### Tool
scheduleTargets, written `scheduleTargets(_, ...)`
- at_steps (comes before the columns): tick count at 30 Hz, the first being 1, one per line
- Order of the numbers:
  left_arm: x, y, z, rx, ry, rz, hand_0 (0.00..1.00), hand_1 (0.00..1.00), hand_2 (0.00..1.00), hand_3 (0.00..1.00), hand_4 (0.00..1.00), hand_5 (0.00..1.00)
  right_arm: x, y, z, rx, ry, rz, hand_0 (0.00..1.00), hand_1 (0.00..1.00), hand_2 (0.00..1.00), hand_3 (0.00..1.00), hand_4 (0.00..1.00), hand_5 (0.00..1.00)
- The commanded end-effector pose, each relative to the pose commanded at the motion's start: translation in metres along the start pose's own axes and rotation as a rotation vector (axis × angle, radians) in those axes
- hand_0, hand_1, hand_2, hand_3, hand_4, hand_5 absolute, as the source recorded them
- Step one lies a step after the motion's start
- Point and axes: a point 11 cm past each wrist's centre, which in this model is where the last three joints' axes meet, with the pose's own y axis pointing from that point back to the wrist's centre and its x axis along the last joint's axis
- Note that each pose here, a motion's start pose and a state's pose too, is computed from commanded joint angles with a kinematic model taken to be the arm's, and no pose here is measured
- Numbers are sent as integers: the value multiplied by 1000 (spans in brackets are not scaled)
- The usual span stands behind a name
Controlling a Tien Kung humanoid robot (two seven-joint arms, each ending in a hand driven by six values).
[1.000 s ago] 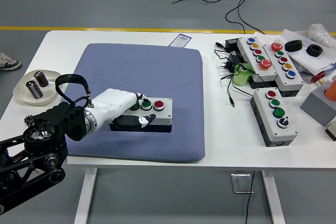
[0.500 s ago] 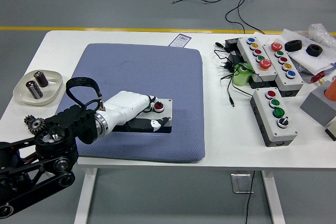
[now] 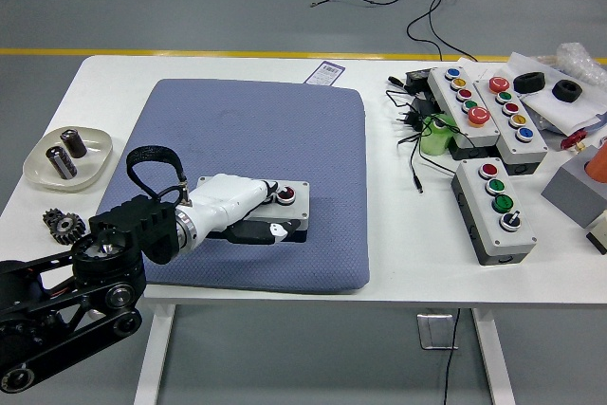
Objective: Pick up the button,place it on the desk,press the button,press the button
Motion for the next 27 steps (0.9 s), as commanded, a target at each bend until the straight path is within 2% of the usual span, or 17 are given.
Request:
scheduleTargets(3,-2,0,-3,11,-7,-17,2,2,2,794,694,998,0,0,0,1,0,-1,589,674,714,635,339,154)
scheduleTargets(7,10,3,-2,-3,19,53,2,2,2,809,695,998,-1,0,0,1,2,-2,588,674,714,634,340,157)
scheduleTargets(12,46,16,3,-59,115,264,2,2,2,809,695,998,-2,0,-1,2,3,-3,588,674,714,634,340,157)
scheduleTargets(13,55,20,4,-74,139,305,18,19,85,899,699,998,-2,0,-1,2,2,-3,588,674,714,634,340,157)
scheduleTargets(15,74,28,5,-111,205,399,18,19,85,899,699,998,-1,0,-2,4,0,-4,588,674,714,634,340,157)
scheduleTargets(18,95,34,2,-171,316,493,18,19,85,899,699,998,-1,0,-2,6,0,-4,588,674,714,634,340,157)
scheduleTargets(19,102,36,-1,-189,367,525,301,525,589,974,668,998,-1,1,-3,7,1,-4,588,674,714,634,340,157)
scheduleTargets(21,113,36,-10,-218,466,578,301,525,589,974,668,998,-1,1,-4,8,2,-3,588,674,714,634,340,157)
scheduleTargets(24,123,31,-27,-246,589,613,301,525,589,974,668,998,-1,1,-4,8,1,-3,588,674,714,634,340,157)
scheduleTargets(25,126,29,-35,-254,629,618,909,964,998,998,657,998,-1,1,-4,8,1,-3,588,674,714,634,339,157)
scheduleTargets(27,130,26,-48,-259,699,630,909,964,998,998,657,998,-1,1,-5,8,2,-3,588,674,714,634,339,157)
